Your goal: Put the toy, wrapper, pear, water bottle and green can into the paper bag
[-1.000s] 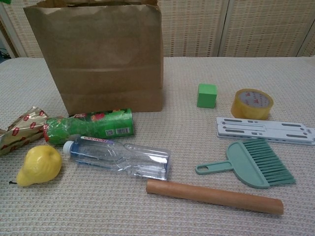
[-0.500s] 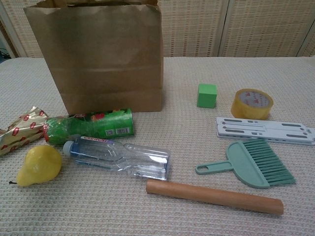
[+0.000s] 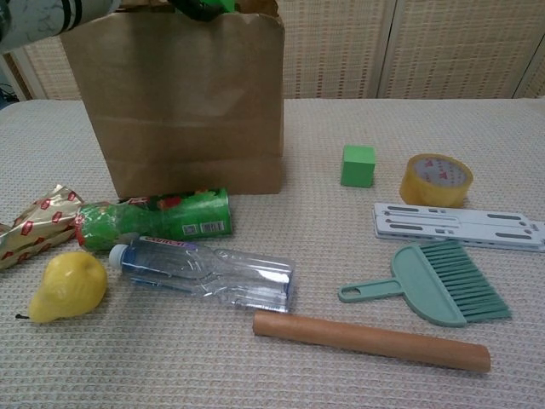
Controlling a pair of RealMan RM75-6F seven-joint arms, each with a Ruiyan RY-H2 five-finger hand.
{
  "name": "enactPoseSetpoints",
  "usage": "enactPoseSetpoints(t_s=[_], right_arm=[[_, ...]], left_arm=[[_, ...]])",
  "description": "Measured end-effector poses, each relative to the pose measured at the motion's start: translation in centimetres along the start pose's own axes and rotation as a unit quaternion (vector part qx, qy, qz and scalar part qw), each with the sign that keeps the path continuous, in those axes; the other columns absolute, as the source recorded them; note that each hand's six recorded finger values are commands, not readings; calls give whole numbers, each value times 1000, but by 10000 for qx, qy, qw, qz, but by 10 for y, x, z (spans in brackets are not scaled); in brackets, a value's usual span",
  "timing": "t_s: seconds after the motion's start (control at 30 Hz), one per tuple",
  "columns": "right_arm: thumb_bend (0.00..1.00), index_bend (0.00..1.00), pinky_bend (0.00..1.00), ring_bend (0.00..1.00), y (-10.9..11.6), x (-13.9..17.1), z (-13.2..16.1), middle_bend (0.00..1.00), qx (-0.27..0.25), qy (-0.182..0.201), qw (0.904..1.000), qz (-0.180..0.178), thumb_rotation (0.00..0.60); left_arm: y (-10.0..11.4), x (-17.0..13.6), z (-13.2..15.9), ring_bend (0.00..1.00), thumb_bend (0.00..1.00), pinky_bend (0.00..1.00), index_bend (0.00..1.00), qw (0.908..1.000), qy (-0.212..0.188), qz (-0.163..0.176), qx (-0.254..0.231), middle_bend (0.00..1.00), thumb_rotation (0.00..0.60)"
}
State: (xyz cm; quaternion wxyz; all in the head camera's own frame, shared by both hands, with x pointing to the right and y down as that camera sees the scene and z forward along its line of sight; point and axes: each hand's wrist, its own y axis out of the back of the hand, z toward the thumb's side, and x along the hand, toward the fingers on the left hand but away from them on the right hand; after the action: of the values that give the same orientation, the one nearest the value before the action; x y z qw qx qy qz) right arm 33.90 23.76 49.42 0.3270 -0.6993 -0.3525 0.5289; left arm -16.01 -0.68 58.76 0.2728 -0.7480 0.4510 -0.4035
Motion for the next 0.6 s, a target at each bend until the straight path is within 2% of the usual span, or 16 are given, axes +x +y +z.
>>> enactPoseSetpoints(t_s=[0.27,0.4,0.53,0.6], right_arm=[[54,0,0,0,0,4,4,0,45,80,10000,-19,600],[54,0,0,0,1,6,7,0,36,135,9999,-62,600],[54,0,0,0,1,9,8,0,33,166,9998,-48,600],[54,0,0,0,0,10,7,0,43,173,9998,-27,600]], left_arm=[[17,-13,12,1,390,197,37,9997,-232,83,-71,22,600],[26,-22,7,39,414,225,106,9996,-194,190,-124,43,600],[51,-35,-12,79,494,270,165,9987,-85,485,-131,86,600],[63,-43,-24,84,497,279,183,9982,-3,581,-151,101,600]])
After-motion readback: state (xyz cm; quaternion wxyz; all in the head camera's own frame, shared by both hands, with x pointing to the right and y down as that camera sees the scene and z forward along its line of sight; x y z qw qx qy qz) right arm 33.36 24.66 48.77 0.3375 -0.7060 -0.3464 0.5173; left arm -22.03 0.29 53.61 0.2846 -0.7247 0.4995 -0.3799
